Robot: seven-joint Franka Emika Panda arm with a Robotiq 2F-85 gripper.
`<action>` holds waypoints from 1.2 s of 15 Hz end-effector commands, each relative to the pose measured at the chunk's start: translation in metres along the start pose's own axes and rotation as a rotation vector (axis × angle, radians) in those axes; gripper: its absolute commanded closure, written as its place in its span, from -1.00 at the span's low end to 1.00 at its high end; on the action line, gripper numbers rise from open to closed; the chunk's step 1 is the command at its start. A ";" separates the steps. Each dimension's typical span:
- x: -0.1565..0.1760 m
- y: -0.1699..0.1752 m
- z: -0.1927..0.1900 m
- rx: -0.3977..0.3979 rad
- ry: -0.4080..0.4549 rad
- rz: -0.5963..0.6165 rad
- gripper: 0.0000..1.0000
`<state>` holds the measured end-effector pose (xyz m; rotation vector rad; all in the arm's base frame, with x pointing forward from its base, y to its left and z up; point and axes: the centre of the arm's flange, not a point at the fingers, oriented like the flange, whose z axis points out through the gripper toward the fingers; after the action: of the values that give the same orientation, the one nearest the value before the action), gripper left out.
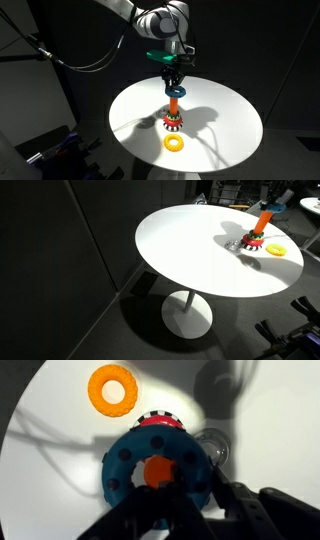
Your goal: Put the blue ring around the orange rod
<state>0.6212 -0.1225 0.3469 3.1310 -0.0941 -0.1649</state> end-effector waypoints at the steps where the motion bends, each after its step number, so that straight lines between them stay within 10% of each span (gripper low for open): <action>1: -0.003 -0.002 -0.005 0.010 0.002 0.002 0.78; 18: -0.011 0.000 -0.013 0.023 0.009 0.001 0.78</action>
<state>0.6207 -0.1210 0.3481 3.1360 -0.0935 -0.1623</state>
